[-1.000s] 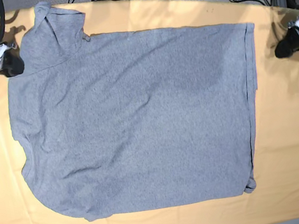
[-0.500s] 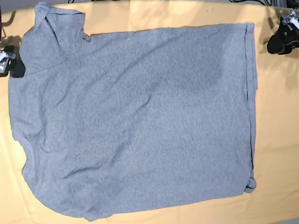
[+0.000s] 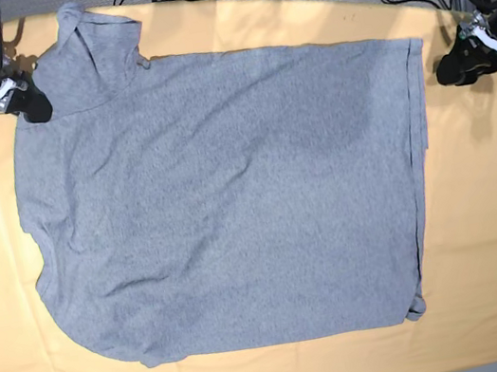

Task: Layout the t-shirt on the table in an organized manner, then fold the t-shirt properly
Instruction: 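Grasp the shoulder corners with both grippers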

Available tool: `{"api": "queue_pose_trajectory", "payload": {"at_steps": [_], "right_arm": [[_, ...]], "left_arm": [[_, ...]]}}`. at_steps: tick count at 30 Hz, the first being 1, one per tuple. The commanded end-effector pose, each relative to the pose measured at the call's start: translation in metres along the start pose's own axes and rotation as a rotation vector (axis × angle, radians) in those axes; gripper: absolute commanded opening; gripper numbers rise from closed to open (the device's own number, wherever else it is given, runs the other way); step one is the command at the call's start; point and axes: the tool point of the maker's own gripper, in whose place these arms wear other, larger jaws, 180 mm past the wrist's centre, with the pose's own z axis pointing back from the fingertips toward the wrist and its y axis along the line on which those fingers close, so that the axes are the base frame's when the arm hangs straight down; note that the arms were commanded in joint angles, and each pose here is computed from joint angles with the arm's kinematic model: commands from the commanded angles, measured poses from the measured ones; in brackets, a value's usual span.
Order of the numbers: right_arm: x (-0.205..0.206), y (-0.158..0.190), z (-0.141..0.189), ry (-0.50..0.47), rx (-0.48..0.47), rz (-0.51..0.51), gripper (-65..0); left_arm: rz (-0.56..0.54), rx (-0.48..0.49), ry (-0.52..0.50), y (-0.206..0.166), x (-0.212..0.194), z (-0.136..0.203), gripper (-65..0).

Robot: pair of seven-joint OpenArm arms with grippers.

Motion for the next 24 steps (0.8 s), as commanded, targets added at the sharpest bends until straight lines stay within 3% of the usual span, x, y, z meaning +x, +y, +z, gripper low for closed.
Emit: {"api": "queue_pose_trajectory", "payload": {"at_steps": [1,3,7,11,20,24], "right_arm": [[0.008,0.000,0.005,-0.013,-0.003,0.025,-60.1],[0.006,-0.001,0.005,0.005,-0.005,0.029,-65.0],[0.005,-0.001,0.006,0.012,-0.005,0.033,-65.0],[0.006,0.000,0.006,0.009,-0.001,0.032,-65.0],[0.005,0.000,0.007,0.019,0.000,0.034,-65.0],[0.006,0.006,0.007,0.016,0.036,0.029,-65.0]], "left_arm": [[-0.021,0.012,-0.040,0.001,0.014,0.005,-36.4],[0.000,0.040,-0.039,0.006,0.009,0.005,-36.4],[0.055,0.065,-0.056,0.009,-0.002,0.009,-36.4],[0.101,0.026,-0.034,0.001,-0.022,0.013,-36.4],[0.101,0.008,-0.029,-0.003,-0.027,0.014,-36.4],[0.099,-0.036,0.026,-0.014,-0.039,-0.002,-36.4]]}}
